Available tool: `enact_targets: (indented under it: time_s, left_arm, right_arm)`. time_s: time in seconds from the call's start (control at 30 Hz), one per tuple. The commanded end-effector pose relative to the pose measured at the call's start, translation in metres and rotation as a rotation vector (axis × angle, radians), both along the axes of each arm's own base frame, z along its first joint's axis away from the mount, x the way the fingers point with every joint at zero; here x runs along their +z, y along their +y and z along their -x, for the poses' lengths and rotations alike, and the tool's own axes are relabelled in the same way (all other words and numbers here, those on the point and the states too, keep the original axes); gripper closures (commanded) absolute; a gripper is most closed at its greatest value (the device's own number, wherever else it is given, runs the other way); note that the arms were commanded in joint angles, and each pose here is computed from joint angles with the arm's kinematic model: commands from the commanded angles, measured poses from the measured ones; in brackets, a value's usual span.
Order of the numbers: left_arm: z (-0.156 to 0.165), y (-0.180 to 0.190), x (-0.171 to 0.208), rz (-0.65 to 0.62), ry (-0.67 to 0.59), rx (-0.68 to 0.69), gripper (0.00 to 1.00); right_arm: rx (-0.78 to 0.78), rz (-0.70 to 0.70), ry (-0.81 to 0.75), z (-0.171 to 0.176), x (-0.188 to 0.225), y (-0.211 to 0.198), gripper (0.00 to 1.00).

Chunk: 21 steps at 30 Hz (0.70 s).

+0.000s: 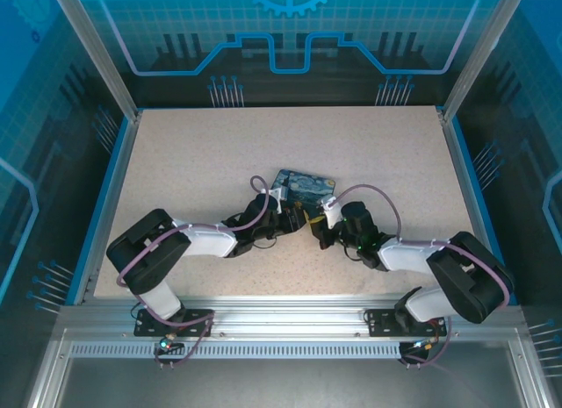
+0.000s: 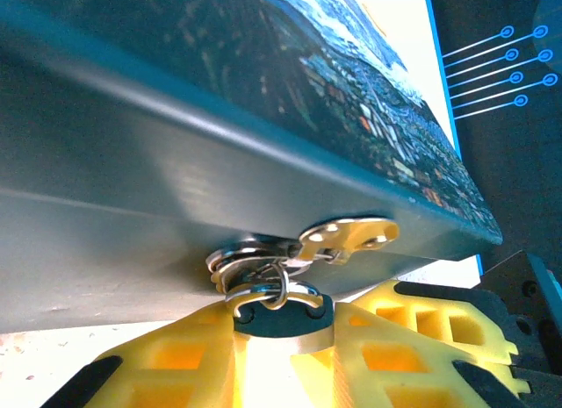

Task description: Unlock a padlock with a key

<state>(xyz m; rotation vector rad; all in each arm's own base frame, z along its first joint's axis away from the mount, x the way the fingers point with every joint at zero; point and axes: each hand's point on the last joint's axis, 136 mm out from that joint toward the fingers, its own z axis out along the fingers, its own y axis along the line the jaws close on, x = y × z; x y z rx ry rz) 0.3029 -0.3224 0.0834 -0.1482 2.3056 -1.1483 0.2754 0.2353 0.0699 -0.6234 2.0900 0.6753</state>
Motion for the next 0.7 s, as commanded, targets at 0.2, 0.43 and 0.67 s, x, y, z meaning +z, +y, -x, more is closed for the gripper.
enact_targets:
  time_s: [0.2,0.43,0.67]
  left_arm:
    - [0.005,-0.022,0.010,0.052,-0.006,-0.069,0.74]
    - [0.004,-0.022,-0.002,0.054,0.012,-0.059,0.74]
    - [0.004,-0.021,-0.020,0.033,0.041,-0.049,0.74]
  right_arm:
    - [0.032,-0.122,-0.118,-0.020,0.046,0.019,1.00]
    - [-0.009,-0.057,-0.019,-0.009,0.008,0.012,1.00]
    - [-0.038,-0.062,0.044,-0.001,-0.008,0.009,1.00]
